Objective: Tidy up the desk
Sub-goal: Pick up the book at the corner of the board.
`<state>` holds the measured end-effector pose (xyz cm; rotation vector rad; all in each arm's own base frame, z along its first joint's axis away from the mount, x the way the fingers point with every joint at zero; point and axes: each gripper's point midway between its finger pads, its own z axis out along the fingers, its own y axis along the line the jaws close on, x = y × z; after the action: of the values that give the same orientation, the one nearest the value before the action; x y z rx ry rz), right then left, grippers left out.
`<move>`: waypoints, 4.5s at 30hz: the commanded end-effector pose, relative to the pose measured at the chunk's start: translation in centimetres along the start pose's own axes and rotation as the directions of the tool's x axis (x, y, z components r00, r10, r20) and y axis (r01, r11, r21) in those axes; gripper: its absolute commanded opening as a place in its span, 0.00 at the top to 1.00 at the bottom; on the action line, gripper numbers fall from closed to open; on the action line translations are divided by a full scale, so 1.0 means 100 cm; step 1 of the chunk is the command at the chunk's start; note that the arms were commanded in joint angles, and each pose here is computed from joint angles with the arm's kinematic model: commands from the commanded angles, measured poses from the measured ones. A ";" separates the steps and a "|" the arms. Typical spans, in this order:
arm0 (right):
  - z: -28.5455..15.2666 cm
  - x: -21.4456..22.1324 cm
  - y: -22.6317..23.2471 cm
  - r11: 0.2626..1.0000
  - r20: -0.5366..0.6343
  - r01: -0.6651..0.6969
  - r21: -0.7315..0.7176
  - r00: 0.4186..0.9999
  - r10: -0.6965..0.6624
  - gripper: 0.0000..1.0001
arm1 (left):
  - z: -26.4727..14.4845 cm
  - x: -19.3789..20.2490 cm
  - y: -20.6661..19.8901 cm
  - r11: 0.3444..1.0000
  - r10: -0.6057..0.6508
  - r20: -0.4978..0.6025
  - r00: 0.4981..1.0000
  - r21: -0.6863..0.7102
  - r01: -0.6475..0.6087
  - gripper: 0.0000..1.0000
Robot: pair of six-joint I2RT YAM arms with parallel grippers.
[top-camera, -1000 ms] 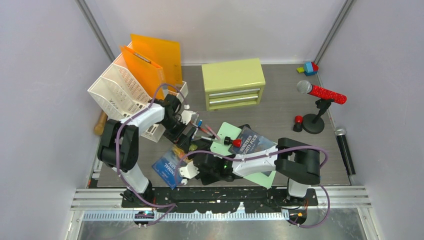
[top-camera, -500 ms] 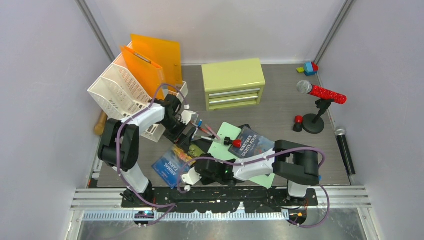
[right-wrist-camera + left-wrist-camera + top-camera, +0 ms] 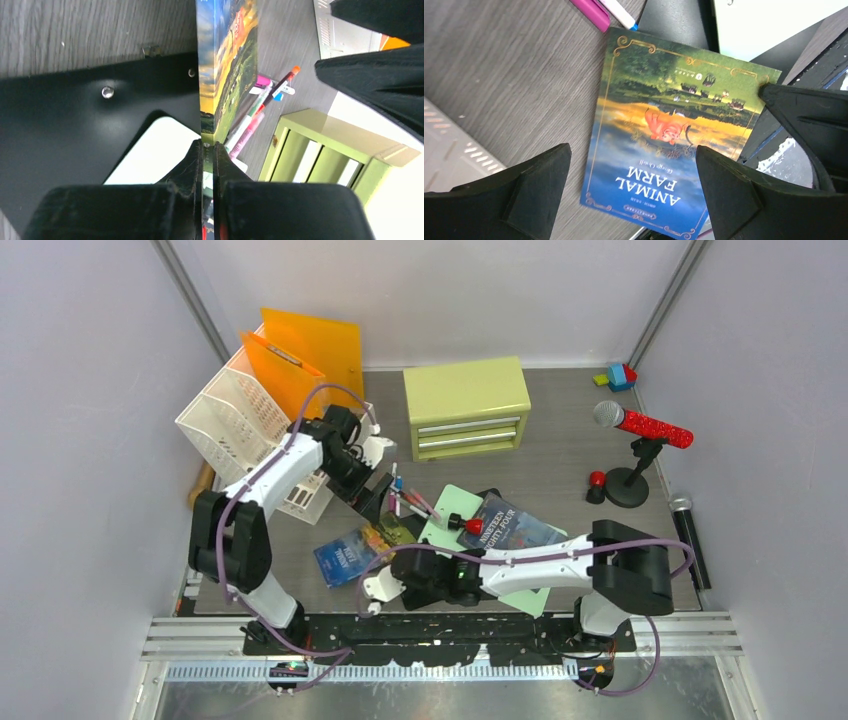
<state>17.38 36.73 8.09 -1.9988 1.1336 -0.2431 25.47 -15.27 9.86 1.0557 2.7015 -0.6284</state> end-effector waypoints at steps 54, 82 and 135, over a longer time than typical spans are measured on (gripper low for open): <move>-0.071 0.015 -0.114 0.739 0.151 -0.639 -0.214 0.726 0.671 0.99 | -0.071 0.000 -0.023 0.683 0.720 0.461 0.518 -0.343 -0.645 0.24; -0.085 -0.003 -0.135 0.674 0.164 -0.684 -0.281 0.657 0.736 0.42 | -0.159 -0.007 -0.128 0.667 0.668 0.607 0.431 -0.231 -0.708 1.00; -0.128 0.030 -0.131 0.442 0.324 -0.716 -0.540 0.308 0.895 0.85 | -0.153 -0.036 -0.130 0.752 0.507 0.688 0.519 -0.059 -0.656 1.00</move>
<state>19.21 30.60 22.70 -1.2998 1.7719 1.1757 19.97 -20.22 26.61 1.2531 1.6275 -1.1027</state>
